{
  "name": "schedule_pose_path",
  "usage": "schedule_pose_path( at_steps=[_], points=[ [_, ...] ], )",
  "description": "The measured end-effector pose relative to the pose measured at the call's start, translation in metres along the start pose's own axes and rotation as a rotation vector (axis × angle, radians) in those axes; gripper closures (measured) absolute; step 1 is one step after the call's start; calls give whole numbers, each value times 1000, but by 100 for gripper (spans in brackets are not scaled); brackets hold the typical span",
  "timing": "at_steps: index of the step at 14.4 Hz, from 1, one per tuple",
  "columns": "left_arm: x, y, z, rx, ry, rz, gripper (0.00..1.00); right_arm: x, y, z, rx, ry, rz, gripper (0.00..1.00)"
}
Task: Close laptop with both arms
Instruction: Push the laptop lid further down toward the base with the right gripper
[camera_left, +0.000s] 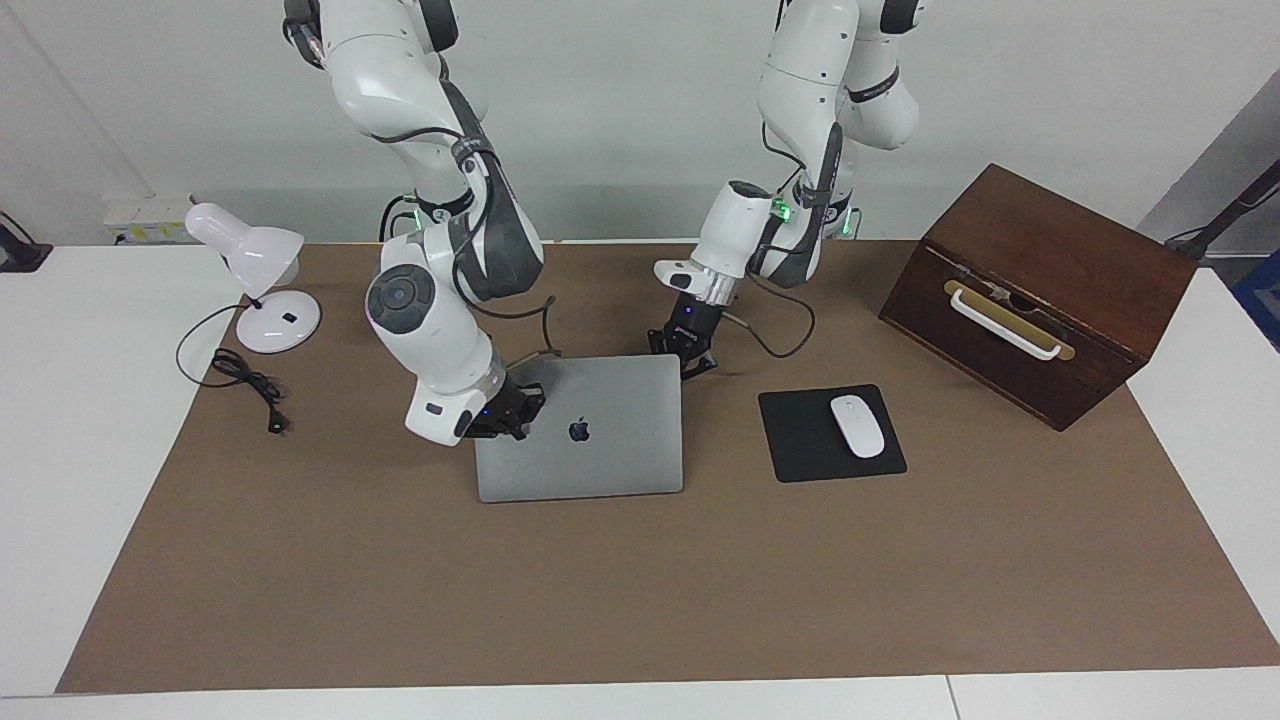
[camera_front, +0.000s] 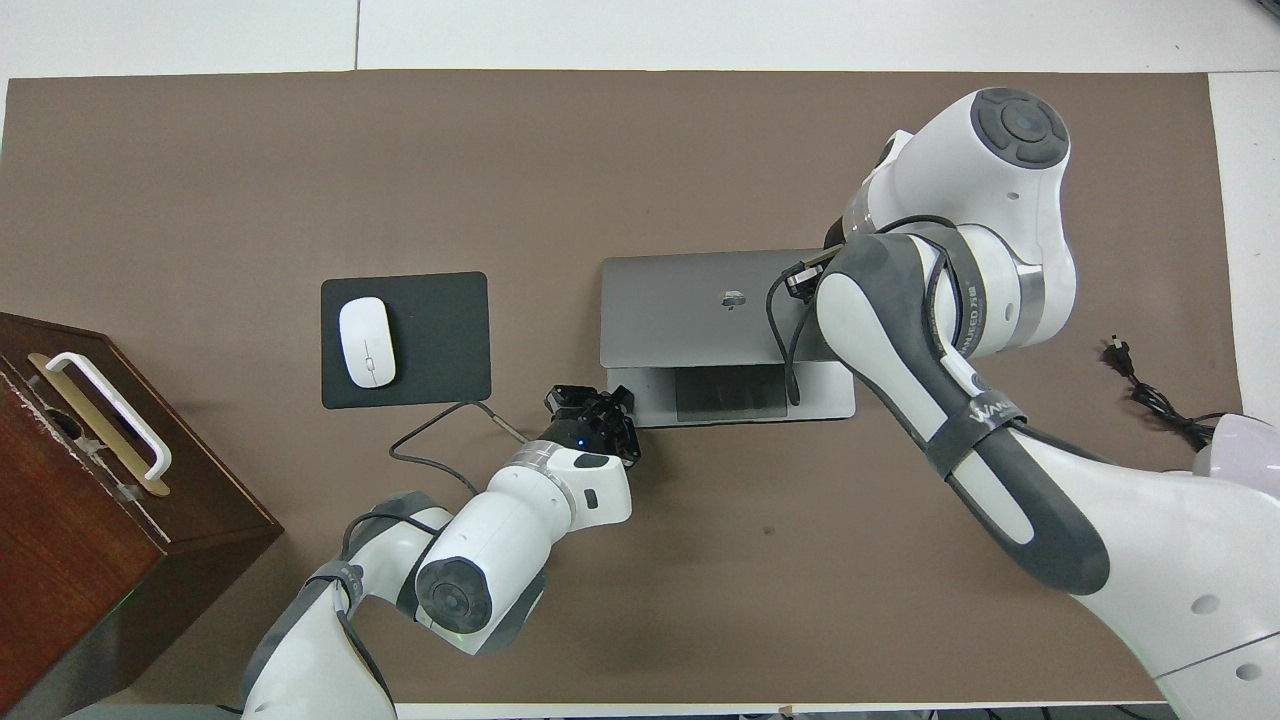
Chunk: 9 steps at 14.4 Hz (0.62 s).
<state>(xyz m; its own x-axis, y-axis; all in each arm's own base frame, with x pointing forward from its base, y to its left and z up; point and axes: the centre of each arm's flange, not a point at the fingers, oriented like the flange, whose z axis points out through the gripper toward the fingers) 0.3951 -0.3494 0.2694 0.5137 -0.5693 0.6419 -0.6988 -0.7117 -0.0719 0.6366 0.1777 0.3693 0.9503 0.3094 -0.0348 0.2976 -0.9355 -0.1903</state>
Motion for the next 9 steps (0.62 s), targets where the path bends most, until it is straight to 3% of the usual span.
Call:
schedule_pose_path(
  at_steps=[9],
  points=[
    [0, 2, 0, -2, 2, 5, 99, -10, 0, 14, -5, 1, 4, 99]
  ],
)
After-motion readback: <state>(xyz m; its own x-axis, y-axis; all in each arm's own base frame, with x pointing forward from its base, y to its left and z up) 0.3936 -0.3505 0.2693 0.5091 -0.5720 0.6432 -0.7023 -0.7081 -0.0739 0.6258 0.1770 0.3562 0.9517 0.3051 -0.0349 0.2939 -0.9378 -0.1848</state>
